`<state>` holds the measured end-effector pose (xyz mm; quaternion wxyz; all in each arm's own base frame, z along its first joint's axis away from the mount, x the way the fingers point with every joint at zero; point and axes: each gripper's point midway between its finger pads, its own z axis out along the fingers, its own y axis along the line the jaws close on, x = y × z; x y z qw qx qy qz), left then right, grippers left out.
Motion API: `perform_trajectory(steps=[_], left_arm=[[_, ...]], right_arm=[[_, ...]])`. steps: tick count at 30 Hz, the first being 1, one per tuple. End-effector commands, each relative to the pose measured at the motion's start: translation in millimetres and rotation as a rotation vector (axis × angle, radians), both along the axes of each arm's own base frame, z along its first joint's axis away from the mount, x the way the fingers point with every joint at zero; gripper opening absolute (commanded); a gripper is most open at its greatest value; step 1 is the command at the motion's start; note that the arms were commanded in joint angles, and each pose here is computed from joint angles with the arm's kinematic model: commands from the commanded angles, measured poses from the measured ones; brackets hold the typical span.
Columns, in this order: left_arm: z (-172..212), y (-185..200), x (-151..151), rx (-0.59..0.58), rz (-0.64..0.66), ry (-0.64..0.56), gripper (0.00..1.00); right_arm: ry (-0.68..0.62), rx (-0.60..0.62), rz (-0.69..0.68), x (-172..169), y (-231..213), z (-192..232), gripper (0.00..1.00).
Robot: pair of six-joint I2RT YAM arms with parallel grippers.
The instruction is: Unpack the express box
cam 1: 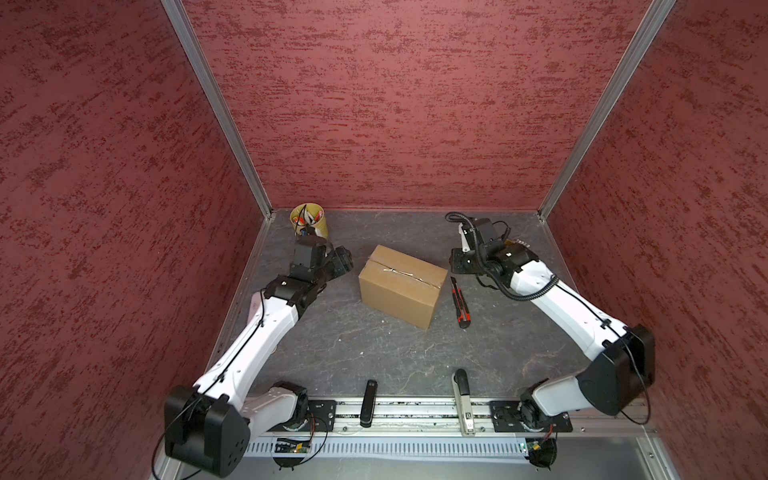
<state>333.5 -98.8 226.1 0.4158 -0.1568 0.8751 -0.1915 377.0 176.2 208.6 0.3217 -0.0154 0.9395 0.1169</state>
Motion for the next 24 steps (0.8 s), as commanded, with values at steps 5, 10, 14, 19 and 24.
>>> perform_trajectory(steps=[5, 10, 14, 19, 24], left_arm=[[-33, -3, -75, 0.061, 0.02, 0.167, 0.8], [-55, -13, -99, 0.062, 0.014, 0.232, 0.8], [-71, -31, -98, 0.042, -0.017, 0.258, 0.8], [-77, -52, -79, 0.03, -0.065, 0.243, 0.8], [-85, -70, -60, 0.033, -0.108, 0.237, 0.8]], right_arm=[[-0.062, 0.002, 0.109, 50, 20, -6, 0.34], [-0.032, 0.005, 0.153, 67, 28, -27, 0.34], [0.004, 0.016, 0.19, 70, 36, -41, 0.34], [0.035, 0.027, 0.219, 61, 38, -51, 0.33], [0.063, 0.049, 0.235, 45, 38, -54, 0.33]])
